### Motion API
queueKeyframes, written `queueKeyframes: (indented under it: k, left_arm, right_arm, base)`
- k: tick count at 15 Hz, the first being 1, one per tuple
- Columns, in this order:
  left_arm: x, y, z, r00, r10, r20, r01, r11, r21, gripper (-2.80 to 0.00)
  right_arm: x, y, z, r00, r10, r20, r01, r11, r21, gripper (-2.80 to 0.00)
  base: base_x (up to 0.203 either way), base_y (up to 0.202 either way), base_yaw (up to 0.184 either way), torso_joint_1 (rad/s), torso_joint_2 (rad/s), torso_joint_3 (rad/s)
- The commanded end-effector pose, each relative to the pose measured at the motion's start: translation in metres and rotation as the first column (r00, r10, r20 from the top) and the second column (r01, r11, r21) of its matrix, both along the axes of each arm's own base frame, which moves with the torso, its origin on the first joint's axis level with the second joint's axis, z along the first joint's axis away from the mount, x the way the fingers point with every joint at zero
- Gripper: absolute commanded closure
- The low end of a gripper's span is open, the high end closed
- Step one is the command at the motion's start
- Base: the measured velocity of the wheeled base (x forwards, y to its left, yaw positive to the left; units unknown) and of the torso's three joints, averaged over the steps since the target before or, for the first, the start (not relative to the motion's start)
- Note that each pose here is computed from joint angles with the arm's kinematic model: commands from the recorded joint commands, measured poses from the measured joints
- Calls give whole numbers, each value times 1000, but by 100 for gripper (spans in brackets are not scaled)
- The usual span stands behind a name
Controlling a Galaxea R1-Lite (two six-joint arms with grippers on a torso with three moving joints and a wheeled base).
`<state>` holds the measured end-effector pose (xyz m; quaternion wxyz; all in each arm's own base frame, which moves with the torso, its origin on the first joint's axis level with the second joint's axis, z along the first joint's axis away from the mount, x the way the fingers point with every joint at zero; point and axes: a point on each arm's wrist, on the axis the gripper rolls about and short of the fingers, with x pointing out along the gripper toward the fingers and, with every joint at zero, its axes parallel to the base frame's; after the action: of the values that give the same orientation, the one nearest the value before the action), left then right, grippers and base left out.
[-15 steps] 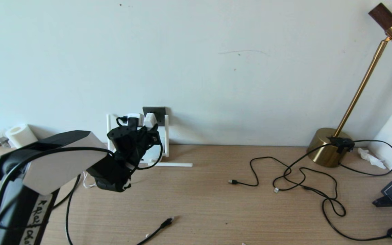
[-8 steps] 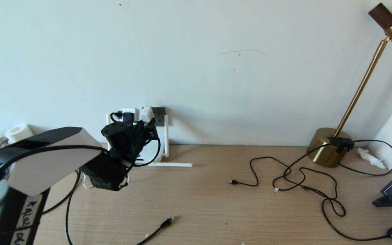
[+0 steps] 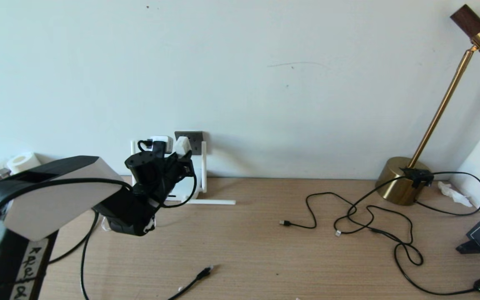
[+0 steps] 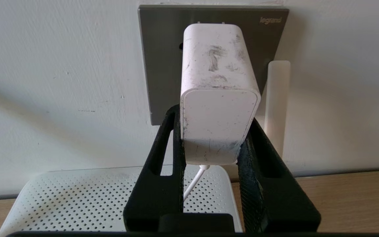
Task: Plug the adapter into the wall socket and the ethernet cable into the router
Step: Plug plug into socket
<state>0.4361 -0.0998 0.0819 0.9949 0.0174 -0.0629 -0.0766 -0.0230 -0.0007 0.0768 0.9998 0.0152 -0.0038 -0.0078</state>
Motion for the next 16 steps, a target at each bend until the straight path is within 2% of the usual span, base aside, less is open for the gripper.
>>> queueKeyframes:
  k: [1,8,16]
  left_arm:
    - [2,0,-2,1000,-1,-10,1,1000,3,0]
    - [9,1,-3,999,7,-46,-6,1000,28,0]
    - [14,0,0,999,17,-30,-16,1000,27,0]
  right_arm:
    - [0,0,0,1000,0,-1,0,1000,-1,0]
    - [0,0,0,1000,0,-1,0,1000,0,0]
    - [0,0,0,1000,0,-1,0,1000,0,0]
  base:
    - [0,0,0,0,0,0]
    - [0,0,0,0,0,0]
    - [0,0,0,0,0,0]
